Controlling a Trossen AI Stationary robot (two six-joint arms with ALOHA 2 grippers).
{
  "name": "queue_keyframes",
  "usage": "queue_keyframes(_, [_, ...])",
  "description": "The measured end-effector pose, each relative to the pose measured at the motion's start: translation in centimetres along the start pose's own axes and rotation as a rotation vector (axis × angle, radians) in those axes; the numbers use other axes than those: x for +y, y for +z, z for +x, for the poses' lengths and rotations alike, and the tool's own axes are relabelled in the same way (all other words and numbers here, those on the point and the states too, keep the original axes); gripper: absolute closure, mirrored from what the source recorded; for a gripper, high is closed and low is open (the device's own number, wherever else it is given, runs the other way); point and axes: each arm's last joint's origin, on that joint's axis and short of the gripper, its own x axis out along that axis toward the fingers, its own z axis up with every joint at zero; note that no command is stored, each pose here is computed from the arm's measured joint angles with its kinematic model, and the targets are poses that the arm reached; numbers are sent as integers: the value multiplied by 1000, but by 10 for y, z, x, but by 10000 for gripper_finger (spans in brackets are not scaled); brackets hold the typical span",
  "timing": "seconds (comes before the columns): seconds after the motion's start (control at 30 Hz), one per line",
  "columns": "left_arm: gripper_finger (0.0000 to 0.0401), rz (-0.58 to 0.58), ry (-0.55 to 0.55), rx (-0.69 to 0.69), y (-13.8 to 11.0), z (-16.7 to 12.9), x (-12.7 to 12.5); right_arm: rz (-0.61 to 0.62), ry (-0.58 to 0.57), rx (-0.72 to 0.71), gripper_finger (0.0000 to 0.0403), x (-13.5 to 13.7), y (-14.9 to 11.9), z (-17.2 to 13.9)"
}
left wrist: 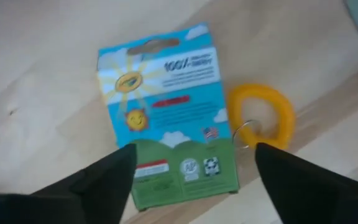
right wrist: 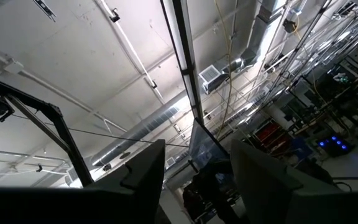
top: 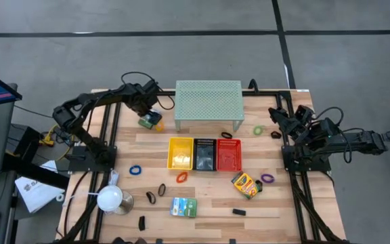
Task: Pick & Place Office Desk Supplies
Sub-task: Put the crayons box into the red bin
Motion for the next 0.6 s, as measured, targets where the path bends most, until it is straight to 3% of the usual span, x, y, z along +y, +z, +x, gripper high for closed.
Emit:
queue_keyframes(0.13, [10,-6,50,-28,1,-1,-5,7,0,0,223,0,0,0])
queue_keyframes(0.6, [2,-83,34,-60,0,6,-6,25,0,1,223,0,0,0])
